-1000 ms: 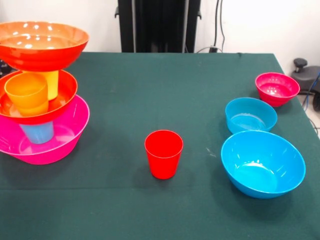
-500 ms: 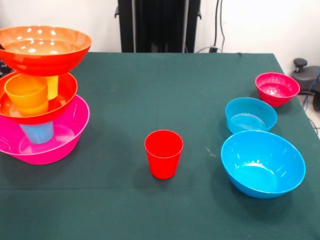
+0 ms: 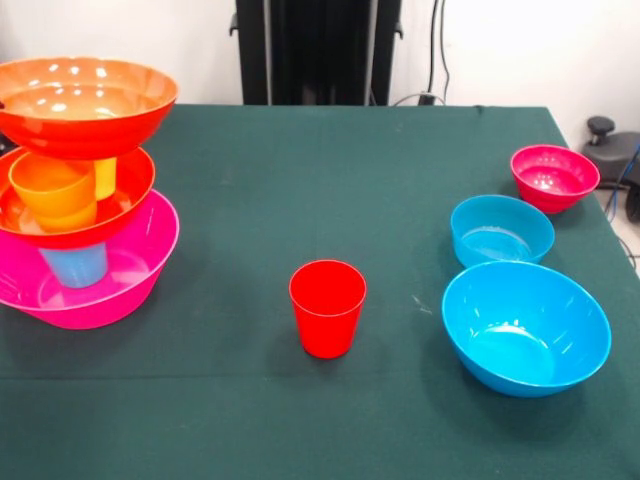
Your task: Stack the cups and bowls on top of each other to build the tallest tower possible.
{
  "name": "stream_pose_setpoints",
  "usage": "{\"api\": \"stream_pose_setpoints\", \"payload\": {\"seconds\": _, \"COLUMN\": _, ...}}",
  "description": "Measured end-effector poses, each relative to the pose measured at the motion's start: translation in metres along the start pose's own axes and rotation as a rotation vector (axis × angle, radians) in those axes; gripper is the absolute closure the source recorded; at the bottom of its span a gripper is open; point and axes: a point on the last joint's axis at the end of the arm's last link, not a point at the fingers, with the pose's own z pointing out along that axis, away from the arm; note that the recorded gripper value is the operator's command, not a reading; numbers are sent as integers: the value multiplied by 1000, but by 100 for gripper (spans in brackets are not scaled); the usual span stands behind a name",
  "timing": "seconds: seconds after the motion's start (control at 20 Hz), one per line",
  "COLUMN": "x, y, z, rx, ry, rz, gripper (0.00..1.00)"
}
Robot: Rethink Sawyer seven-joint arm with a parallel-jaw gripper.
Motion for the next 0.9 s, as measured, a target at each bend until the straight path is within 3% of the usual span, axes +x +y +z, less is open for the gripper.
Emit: {"api": "stream_pose_setpoints", "payload": {"seconds": 0.9, "x": 9, "y": -8, "z": 1, "rx": -9, "ry": 26, "rz": 19, "gripper": 100}}
